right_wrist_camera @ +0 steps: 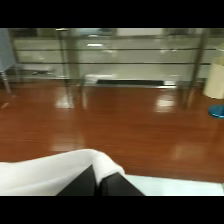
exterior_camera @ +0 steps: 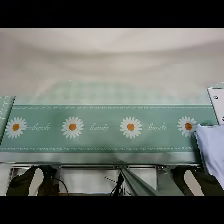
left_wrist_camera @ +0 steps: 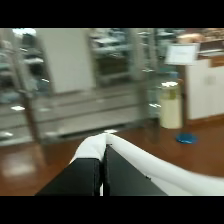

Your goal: Fold the shirts.

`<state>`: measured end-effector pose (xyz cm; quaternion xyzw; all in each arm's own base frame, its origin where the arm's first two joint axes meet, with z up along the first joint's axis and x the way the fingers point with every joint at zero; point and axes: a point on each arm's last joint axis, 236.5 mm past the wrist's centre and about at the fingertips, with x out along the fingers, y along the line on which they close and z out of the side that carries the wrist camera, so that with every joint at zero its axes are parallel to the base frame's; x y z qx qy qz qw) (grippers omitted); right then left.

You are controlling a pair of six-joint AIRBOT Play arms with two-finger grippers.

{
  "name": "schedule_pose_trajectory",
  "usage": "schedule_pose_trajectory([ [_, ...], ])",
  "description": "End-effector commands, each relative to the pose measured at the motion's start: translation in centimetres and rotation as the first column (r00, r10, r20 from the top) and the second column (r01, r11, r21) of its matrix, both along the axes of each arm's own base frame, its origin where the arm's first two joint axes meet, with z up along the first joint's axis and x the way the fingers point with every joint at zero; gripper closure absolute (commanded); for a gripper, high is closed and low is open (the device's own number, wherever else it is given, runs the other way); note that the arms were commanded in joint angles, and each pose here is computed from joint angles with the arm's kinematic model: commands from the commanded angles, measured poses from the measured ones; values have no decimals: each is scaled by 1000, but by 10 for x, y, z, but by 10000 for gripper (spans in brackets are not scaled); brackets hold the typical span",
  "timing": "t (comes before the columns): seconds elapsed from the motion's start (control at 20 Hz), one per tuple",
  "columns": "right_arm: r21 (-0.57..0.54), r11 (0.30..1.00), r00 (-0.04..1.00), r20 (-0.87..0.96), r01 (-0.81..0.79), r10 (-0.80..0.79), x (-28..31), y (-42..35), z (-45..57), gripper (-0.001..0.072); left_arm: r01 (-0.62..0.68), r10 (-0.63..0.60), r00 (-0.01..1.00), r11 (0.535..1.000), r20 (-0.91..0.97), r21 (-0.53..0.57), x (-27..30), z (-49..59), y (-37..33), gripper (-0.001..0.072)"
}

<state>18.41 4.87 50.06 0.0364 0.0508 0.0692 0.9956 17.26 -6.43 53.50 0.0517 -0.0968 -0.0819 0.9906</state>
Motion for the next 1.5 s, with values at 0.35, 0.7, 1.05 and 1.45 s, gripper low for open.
schedule_pose_trajectory([
  [0.35, 14, 987, 915, -378, 159, -142, -15, -34, -137, 691, -194, 157, 902, 980, -401, -53, 21, -153, 56, 678],
  [0.7, 147, 984, 814, -581, 105, 0, 117, -49, -272, 691, -140, -126, 679, 945, -723, -297, 175, -314, 49, 678],
  [1.05, 328, 930, 727, -678, 167, 109, 276, -78, -407, 691, -284, -251, 505, 855, -826, -434, 296, -455, 55, 678],
  [1.45, 529, 828, 676, -680, 185, 284, 390, -63, -472, 691, -314, -321, 431, 823, -843, -473, 359, -522, 10, 678],
])
